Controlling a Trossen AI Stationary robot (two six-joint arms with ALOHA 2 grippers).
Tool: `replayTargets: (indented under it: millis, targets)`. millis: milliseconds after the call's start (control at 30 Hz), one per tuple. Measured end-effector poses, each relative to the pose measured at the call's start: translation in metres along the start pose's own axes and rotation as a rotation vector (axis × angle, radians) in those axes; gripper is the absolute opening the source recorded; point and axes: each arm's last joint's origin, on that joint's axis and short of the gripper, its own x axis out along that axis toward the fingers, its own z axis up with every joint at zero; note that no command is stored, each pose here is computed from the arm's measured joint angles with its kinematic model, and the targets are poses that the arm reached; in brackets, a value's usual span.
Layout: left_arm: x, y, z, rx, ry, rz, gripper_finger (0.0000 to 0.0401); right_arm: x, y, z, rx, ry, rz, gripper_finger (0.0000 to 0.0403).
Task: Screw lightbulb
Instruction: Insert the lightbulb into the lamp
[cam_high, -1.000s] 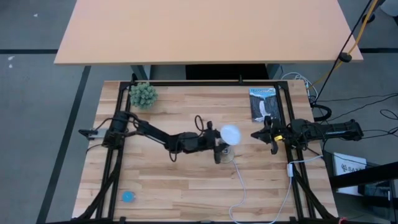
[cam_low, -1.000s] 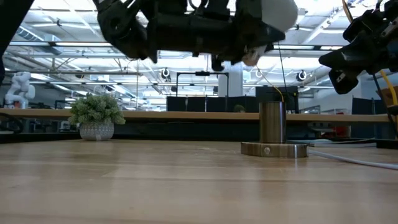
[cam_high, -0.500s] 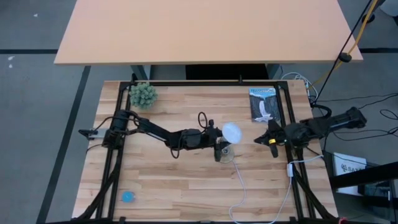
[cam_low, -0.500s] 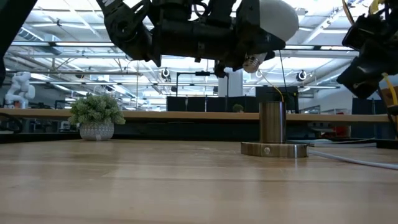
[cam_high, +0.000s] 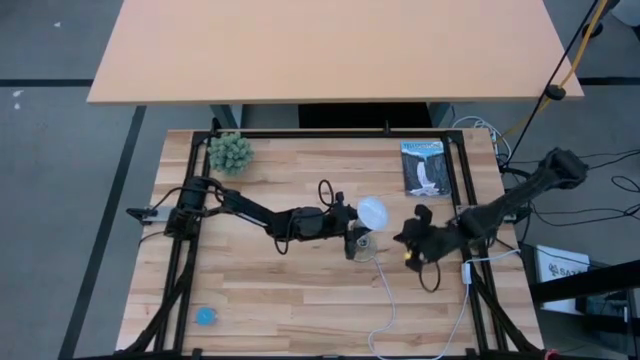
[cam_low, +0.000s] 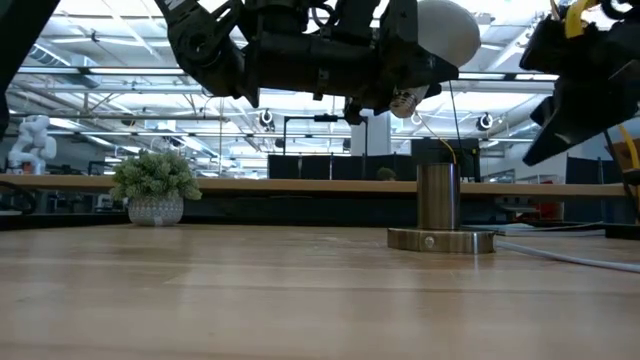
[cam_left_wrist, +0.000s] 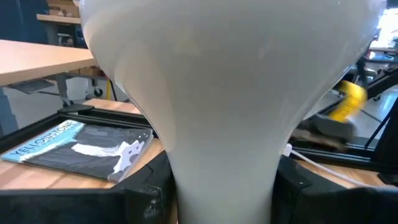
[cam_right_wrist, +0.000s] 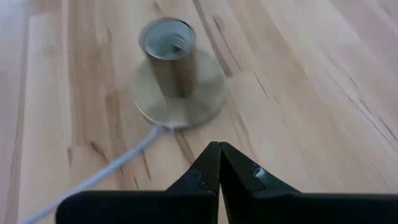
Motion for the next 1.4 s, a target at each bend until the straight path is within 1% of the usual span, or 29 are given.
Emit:
replayTargets:
  millis: [133, 267, 467, 633, 800, 1033, 1167, 1333, 1400]
  targets:
    - [0.000, -0.001, 0.000, -0.002, 0.001, -0.011, 0.0158, 0.002, 0.018, -0.003, -0.028, -0.105, -0.013, 0.0000]
    - [0.000, -0.001, 0.000, -0.002, 0.003, -0.029, 0.0158, -0.003, 0.024, -0.006, -0.045, -0.187, -0.045, 0.0000]
    - [0.000, -0.002, -0.001, -0.007, 0.012, -0.031, 0.0158, -0.006, 0.024, -0.006, -0.069, -0.256, -0.117, 0.0001]
    - [0.000, -0.002, -0.001, -0.007, 0.012, -0.032, 0.0158, -0.005, 0.018, 0.000, -0.050, -0.284, -0.163, 0.0022]
    - [0.000, -0.002, -0.001, -0.007, 0.012, -0.030, 0.0164, -0.009, 0.017, 0.009, -0.001, -0.341, -0.152, 0.0059]
    - [0.000, 0.000, -0.003, -0.009, 0.036, -0.021, 0.0202, -0.019, 0.018, 0.020, -0.059, -0.417, -0.110, 0.0098]
    - [0.000, 0.000, -0.004, -0.021, 0.038, -0.017, 0.0211, -0.023, 0.018, 0.023, -0.110, -0.440, -0.107, 0.0107]
    - [0.000, -0.001, -0.004, -0.024, 0.041, -0.020, 0.0213, -0.024, 0.017, 0.023, -0.113, -0.440, -0.102, 0.0107]
    - [-0.001, -0.004, -0.004, -0.026, 0.043, -0.026, 0.0213, -0.024, 0.018, 0.023, -0.093, -0.437, -0.087, 0.0107]
